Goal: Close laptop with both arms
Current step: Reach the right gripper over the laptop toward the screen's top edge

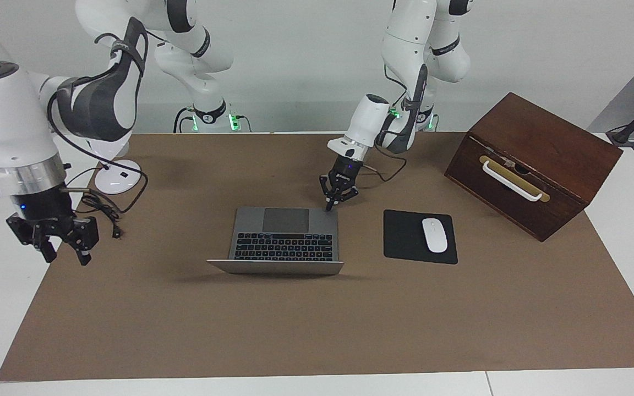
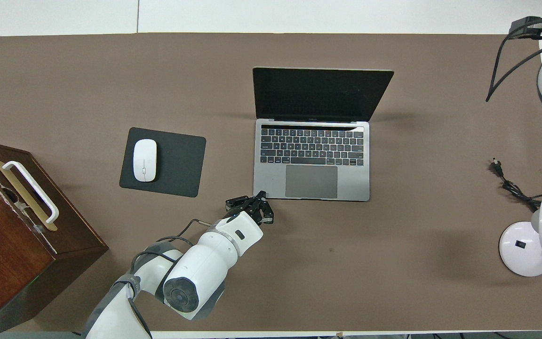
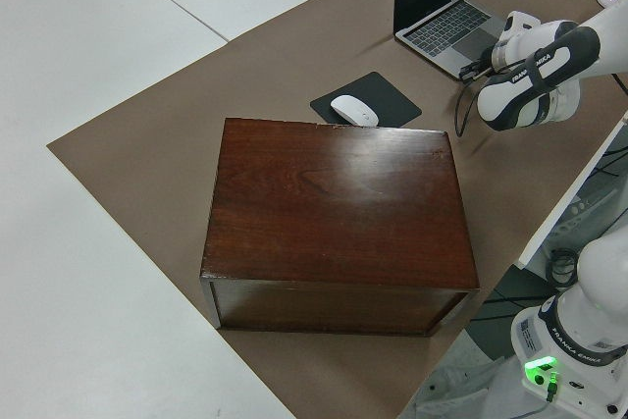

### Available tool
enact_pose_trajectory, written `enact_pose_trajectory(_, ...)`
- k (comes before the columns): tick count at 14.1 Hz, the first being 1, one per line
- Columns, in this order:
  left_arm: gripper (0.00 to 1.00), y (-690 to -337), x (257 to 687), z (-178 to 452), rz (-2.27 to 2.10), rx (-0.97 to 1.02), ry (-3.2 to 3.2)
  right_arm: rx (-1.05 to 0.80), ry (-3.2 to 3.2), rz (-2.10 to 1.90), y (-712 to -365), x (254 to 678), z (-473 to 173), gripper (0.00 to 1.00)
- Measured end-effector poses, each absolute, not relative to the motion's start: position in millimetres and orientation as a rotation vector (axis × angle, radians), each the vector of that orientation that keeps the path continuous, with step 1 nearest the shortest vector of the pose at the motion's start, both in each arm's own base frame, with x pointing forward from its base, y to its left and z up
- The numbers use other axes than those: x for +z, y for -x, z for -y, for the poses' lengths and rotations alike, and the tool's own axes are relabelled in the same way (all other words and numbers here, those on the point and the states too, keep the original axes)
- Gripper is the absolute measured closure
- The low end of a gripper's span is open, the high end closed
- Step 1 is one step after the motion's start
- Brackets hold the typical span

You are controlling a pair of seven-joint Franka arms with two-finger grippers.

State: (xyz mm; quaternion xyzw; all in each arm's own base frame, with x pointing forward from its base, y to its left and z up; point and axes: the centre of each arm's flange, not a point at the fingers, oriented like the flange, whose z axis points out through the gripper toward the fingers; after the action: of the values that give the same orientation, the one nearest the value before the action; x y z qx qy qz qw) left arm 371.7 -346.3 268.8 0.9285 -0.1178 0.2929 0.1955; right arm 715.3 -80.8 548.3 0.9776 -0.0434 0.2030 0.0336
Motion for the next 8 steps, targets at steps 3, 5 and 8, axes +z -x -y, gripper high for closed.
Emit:
enact_pose_trajectory(3,0.99,-372,268,346,0.33,0.821,-2.602,0.7,-2.998,0.085,-746,530,64,0.3)
enact_pose_trajectory(5,0.99,-372,268,346,0.33,0.821,-2.602,0.74,-2.994,0.072,-760,513,57,0.31)
enact_pose_trajectory(8,0.99,-372,268,346,0.331,0.821,-2.602,0.775,-2.997,0.095,-770,496,49,0.39)
